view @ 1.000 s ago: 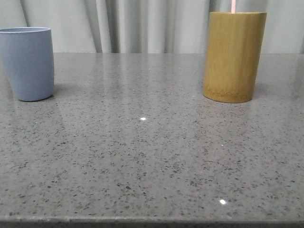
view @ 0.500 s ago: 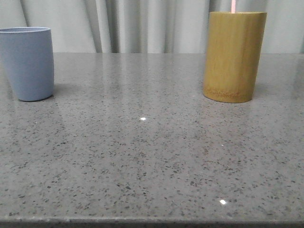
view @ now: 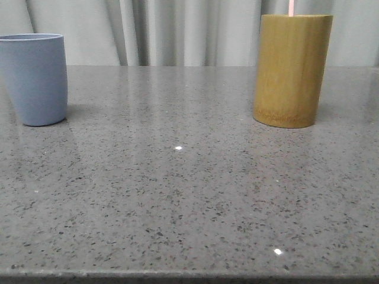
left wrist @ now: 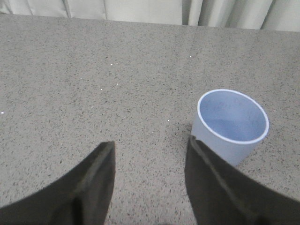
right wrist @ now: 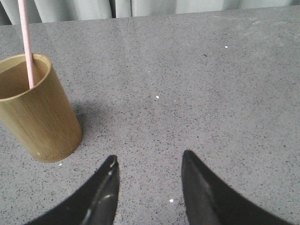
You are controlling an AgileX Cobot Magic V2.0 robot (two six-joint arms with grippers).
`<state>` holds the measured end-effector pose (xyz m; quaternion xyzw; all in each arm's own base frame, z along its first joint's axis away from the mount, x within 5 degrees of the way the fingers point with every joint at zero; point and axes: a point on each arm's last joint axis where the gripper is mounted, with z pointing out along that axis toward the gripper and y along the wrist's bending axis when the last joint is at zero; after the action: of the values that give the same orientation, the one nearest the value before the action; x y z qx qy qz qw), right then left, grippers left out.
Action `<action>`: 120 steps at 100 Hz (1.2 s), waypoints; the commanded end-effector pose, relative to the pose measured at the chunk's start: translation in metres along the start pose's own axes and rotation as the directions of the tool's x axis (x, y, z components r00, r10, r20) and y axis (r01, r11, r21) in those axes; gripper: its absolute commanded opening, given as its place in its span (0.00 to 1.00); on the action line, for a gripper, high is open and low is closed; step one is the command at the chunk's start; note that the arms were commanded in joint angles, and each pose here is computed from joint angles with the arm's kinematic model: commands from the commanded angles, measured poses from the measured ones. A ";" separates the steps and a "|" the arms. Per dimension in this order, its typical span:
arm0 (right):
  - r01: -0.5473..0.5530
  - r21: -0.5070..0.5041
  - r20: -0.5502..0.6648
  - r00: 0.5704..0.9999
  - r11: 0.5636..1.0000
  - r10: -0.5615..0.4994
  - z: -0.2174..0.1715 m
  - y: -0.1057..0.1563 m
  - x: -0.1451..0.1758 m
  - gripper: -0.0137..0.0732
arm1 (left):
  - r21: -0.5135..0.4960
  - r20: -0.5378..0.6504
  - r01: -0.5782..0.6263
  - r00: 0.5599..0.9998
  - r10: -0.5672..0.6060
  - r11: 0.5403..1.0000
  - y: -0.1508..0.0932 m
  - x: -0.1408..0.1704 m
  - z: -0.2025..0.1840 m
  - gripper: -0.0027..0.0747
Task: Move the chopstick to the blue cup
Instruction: 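Grasp the light blue cup rim with the left gripper and lift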
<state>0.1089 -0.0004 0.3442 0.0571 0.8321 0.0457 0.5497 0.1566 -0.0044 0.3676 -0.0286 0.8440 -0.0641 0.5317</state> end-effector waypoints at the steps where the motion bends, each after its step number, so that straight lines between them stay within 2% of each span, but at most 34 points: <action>1: 0.008 -0.004 0.101 0.995 1.000 -0.007 -0.004 0.001 -0.017 0.55 | 0.022 0.082 0.004 0.997 -0.006 1.000 -0.005 -0.027 0.000 0.58; 10: 0.008 -0.004 0.102 0.995 1.000 -0.007 -0.004 0.001 -0.017 0.55 | 0.045 0.046 -0.005 0.999 0.003 0.999 -0.010 -0.038 0.011 0.64; 29: 0.008 -0.004 0.102 0.995 1.000 -0.007 -0.004 0.001 -0.017 0.55 | 0.118 -0.087 -0.035 0.995 0.045 0.992 -0.028 -0.059 0.040 0.63; 57: 0.008 -0.004 0.102 0.995 1.000 -0.007 -0.004 0.001 -0.017 0.55 | 0.169 -0.351 -0.044 0.931 0.102 0.985 -0.046 -0.074 0.101 0.63; 89: 0.008 -0.004 0.102 0.995 1.000 -0.007 -0.004 0.001 -0.017 0.55 | 0.166 -0.501 -0.031 0.858 0.112 0.986 -0.048 -0.070 0.151 0.63; 120: 0.008 -0.004 0.102 0.995 1.000 -0.007 -0.004 0.001 -0.017 0.55 | 0.157 -0.591 -0.021 0.799 0.111 0.987 -0.046 -0.053 0.175 0.60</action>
<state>0.1090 -0.0003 0.3444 0.0566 0.8316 0.0461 0.5505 0.3393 -0.0540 0.3258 0.0603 0.9718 -0.1011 0.2044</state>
